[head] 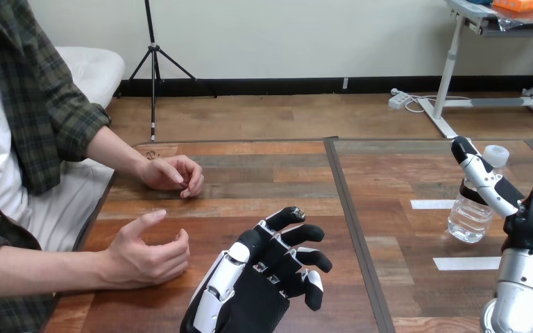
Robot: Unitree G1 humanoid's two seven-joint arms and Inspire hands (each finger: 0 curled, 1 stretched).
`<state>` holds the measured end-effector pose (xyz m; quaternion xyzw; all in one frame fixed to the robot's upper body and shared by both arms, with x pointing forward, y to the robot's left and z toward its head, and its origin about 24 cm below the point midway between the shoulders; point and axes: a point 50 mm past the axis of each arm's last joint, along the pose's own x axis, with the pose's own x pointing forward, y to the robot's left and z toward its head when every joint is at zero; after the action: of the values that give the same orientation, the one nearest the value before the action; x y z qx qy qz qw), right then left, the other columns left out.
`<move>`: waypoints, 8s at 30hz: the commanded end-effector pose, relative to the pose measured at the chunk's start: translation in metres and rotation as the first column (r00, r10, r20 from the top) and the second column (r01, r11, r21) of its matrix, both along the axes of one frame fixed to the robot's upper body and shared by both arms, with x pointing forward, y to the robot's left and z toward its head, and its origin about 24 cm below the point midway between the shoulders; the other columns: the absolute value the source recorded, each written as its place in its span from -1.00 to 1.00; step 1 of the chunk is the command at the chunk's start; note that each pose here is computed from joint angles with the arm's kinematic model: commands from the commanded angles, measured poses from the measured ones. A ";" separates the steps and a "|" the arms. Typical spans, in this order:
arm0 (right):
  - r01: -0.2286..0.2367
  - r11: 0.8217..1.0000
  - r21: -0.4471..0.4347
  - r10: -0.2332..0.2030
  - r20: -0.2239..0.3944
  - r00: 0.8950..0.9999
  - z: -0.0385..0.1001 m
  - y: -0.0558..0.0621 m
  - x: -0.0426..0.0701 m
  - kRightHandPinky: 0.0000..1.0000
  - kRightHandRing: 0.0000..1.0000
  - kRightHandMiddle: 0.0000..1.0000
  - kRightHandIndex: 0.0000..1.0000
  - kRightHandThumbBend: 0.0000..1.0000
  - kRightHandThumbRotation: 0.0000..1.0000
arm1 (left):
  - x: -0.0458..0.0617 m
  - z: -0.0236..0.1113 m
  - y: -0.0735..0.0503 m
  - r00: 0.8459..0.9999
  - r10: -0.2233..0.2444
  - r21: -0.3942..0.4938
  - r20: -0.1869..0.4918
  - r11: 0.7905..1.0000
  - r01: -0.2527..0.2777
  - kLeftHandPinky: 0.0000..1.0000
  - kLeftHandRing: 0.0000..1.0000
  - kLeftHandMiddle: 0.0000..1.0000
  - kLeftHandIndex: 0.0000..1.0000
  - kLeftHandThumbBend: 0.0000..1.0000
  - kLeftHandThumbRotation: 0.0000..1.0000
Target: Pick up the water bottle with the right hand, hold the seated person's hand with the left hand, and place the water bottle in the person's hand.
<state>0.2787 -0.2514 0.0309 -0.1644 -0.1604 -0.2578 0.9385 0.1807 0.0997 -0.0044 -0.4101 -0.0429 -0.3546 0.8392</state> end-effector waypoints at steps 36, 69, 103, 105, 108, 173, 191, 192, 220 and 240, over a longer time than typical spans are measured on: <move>-0.047 0.997 0.069 0.058 -0.170 0.984 0.013 0.000 0.050 0.25 0.94 0.97 0.94 0.90 -0.16 | 0.007 0.012 -0.015 0.998 0.029 -0.098 0.056 0.995 -0.024 -0.21 0.18 0.34 0.39 -1.00 0.35; -0.005 1.000 0.017 0.009 -0.257 0.966 0.013 -0.004 0.057 -1.00 1.00 1.00 1.00 0.58 -0.51 | 0.006 0.013 -0.008 0.997 0.027 -0.089 0.071 0.996 -0.021 -0.18 0.22 0.36 0.42 -1.00 0.44; -0.020 1.000 -0.003 0.019 -0.268 0.963 0.007 -0.001 0.051 -1.00 1.00 1.00 0.92 0.48 -0.64 | 0.006 0.015 -0.007 0.998 0.023 -0.089 0.059 0.996 -0.018 -0.09 0.23 0.36 0.43 -1.00 0.56; -0.026 1.000 -0.002 0.025 -0.267 0.963 0.007 -0.001 0.051 -1.00 1.00 1.00 0.91 0.47 -0.66 | 0.007 0.015 -0.007 0.998 0.021 -0.091 0.058 0.996 -0.016 -0.09 0.23 0.36 0.43 -1.00 0.57; -0.032 0.999 -0.001 0.031 -0.267 0.963 0.007 0.000 0.051 -1.00 1.00 1.00 0.91 0.46 -0.67 | 0.007 0.015 -0.007 0.998 0.027 -0.085 0.061 0.996 -0.022 -0.09 0.23 0.36 0.43 -1.00 0.58; -0.225 0.974 0.013 0.222 -0.240 0.945 0.004 0.021 0.046 0.65 0.87 0.93 0.94 0.45 -0.80 | 0.010 0.014 -0.009 0.997 0.041 -0.090 0.069 0.995 -0.035 -0.06 0.22 0.35 0.42 -1.00 0.67; -0.243 0.967 0.081 0.255 -0.216 0.942 -0.001 0.026 0.042 0.74 0.88 0.93 0.91 0.31 -0.98 | 0.009 0.013 -0.010 0.996 0.046 -0.087 0.075 0.995 -0.039 -0.10 0.21 0.35 0.43 -1.00 0.68; -0.243 0.967 0.081 0.255 -0.216 0.942 -0.001 0.026 0.042 0.74 0.88 0.93 0.91 0.31 -0.99 | 0.009 0.014 -0.010 0.996 0.046 -0.086 0.073 0.995 -0.040 -0.11 0.21 0.35 0.43 -1.00 0.68; -0.205 0.978 0.039 0.209 -0.232 0.950 -0.009 0.024 0.033 0.61 0.77 0.85 0.87 0.29 -0.98 | 0.009 0.014 -0.009 0.996 0.043 -0.086 0.076 0.996 -0.036 -0.15 0.20 0.35 0.42 -1.00 0.70; -0.191 0.980 0.048 0.197 -0.221 0.955 -0.013 0.026 0.029 0.62 0.75 0.83 0.84 0.27 -1.00 | 0.012 0.015 -0.009 0.996 0.035 -0.091 0.083 0.996 -0.027 -0.18 0.19 0.35 0.42 -1.00 0.71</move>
<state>0.2938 -0.2331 -0.0052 -0.1761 -0.0054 -0.1458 0.9735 0.1810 0.1034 -0.0019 -0.4137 -0.0614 -0.3522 0.8373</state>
